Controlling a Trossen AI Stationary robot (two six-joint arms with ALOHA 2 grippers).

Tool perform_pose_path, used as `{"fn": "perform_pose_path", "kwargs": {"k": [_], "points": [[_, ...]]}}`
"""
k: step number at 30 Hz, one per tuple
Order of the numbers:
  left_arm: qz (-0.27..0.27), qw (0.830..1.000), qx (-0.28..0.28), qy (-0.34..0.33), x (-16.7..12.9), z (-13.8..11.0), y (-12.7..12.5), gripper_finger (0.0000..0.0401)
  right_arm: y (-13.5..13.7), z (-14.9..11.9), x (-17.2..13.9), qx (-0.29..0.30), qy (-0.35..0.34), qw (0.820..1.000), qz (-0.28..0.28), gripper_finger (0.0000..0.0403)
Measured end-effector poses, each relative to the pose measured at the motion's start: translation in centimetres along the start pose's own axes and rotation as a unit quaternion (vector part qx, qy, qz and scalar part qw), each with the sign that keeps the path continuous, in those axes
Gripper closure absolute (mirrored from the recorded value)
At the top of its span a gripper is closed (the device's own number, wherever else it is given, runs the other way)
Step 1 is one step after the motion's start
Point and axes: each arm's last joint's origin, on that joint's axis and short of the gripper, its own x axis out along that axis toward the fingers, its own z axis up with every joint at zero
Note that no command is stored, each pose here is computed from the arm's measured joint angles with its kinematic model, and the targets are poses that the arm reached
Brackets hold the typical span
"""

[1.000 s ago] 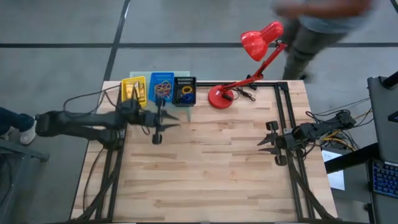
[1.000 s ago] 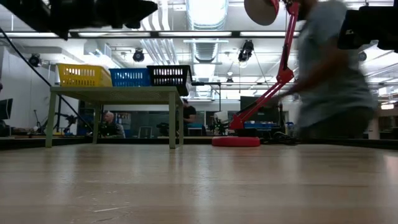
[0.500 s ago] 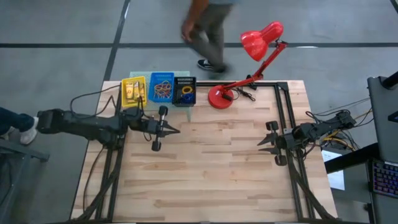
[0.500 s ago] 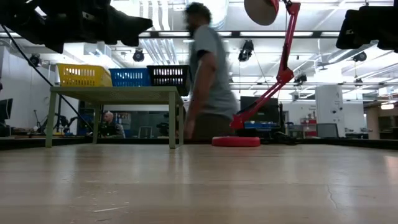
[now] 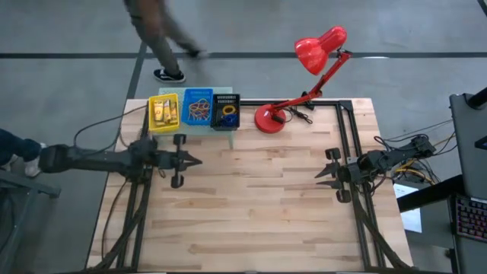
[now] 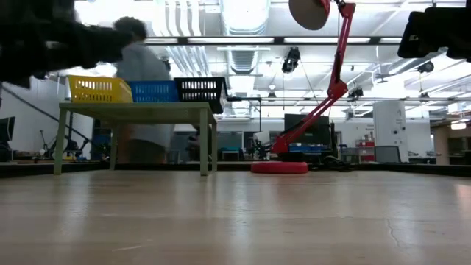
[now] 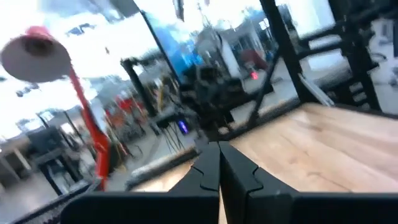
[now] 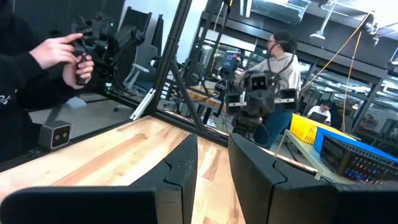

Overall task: Pick & Place Office Desk Supplies
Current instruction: Return to Home Position

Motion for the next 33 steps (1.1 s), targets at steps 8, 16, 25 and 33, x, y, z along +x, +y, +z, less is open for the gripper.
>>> {"fn": "perform_pose_path", "kwargs": {"k": [8, 16, 25, 33], "points": [[0.025, 1.000, -0.017, -0.004, -2.6, 0.1, -0.6, 0.0401, 0.0, 0.0, 0.0, 0.000, 0.000, 1.000, 0.000, 0.0316], [0.055, 0.997, -0.039, 0.026, -4.3, -0.2, -1.0, 0.0401, 0.0, -0.1, 0.0, 0.000, 0.004, 1.000, 0.001, 0.0316], [0.071, 0.996, -0.040, 0.042, -4.3, -0.4, -0.9, 0.0401, 0.1, -0.3, 0.0, -0.001, 0.014, 1.000, 0.005, 0.0316], [0.058, 0.995, -0.046, 0.073, -4.3, -1.0, -1.2, 0.0384, 0.1, -0.3, 0.0, -0.001, 0.014, 1.000, 0.005, 0.0316]]}}
